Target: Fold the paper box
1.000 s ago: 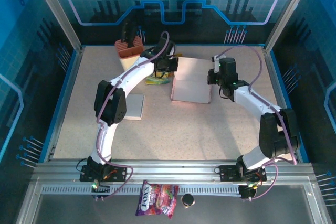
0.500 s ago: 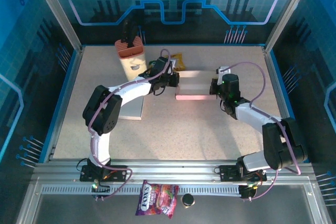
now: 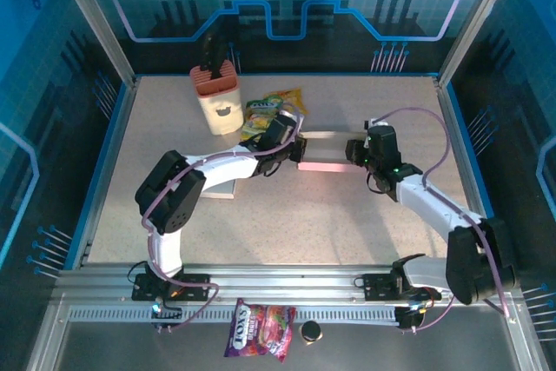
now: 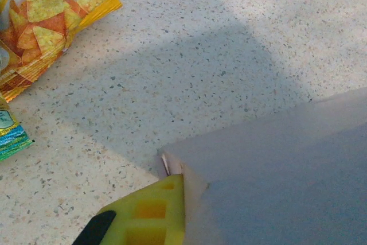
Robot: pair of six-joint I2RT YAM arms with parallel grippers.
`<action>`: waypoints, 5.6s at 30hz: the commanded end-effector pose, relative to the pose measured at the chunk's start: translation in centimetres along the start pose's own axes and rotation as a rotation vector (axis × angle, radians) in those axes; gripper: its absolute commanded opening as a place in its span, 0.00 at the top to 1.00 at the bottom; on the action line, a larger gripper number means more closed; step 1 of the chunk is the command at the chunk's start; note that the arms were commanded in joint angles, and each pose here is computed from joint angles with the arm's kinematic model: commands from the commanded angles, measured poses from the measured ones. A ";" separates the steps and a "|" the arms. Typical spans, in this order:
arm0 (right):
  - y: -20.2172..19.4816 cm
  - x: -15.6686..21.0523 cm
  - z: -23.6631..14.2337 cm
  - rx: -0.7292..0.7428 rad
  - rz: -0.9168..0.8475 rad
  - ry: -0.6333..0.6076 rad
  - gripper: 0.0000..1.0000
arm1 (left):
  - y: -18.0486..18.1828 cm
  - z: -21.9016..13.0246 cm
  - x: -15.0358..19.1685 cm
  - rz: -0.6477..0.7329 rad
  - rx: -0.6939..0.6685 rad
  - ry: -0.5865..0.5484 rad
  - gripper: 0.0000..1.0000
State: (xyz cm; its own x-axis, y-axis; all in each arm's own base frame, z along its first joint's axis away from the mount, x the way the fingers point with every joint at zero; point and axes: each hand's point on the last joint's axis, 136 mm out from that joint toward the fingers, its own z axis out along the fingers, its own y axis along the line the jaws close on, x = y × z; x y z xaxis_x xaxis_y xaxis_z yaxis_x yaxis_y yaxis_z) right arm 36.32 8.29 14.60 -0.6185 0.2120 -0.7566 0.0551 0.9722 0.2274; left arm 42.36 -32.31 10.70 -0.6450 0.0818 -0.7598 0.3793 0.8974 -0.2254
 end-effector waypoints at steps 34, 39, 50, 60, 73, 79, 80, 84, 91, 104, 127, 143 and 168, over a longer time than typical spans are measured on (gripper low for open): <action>6.8 -2.7 -5.3 -0.113 1.357 0.136 0.41 | -0.7 -2.3 0.7 0.109 -0.284 -0.061 1.00; 7.2 -2.7 -3.6 -0.093 1.380 0.171 0.46 | -0.8 -2.3 0.7 0.111 -0.282 -0.064 1.00; 7.4 -2.2 -0.1 -0.106 1.440 0.251 0.63 | -1.1 -2.1 0.9 0.123 -0.279 -0.061 1.00; 7.7 -0.4 -0.4 -0.100 1.433 0.332 0.90 | -1.1 -2.4 0.6 0.136 -0.283 -0.049 0.98; 6.1 3.9 -1.2 -0.066 1.429 0.373 1.00 | -2.4 -7.0 1.7 -0.033 -0.153 0.030 0.62; 5.9 5.9 -1.2 -0.058 1.400 0.407 1.00 | -2.3 -10.8 4.5 -0.166 -0.088 0.124 0.61; 5.9 6.3 -1.2 -0.056 1.395 0.410 1.00 | -2.2 -11.5 4.7 -0.184 -0.076 0.123 0.60; 5.6 7.5 -1.2 -0.051 1.383 0.420 1.00 | -2.2 -13.5 4.2 -0.237 -0.037 0.119 0.56; 5.2 9.1 -1.0 -0.041 1.346 0.442 1.00 | -2.7 -10.6 3.9 -0.476 0.135 0.291 0.54; 4.8 11.2 -0.2 -0.026 1.337 0.468 0.99 | -2.7 -3.0 6.7 -0.548 0.146 0.496 0.53; -3.1 4.8 -7.3 0.110 0.476 0.433 0.35 | -1.0 -0.7 9.6 -0.495 0.086 0.546 0.69; -4.6 3.6 4.0 -0.144 0.230 0.681 0.44 | -0.5 -0.3 10.1 -0.463 0.068 0.559 0.70; -2.6 8.5 5.7 -0.160 0.179 0.843 0.68 | -0.7 0.4 10.6 -0.453 0.103 0.570 0.81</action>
State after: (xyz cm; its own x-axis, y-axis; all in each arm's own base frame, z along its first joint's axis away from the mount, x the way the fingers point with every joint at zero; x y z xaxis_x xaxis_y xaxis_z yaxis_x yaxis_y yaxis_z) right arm 36.59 6.30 4.28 -0.9764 0.2083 -0.0575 0.1657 0.8923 0.4199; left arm 35.91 -32.95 4.88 -0.9800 -0.0571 -0.1906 0.0587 0.8325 -0.5508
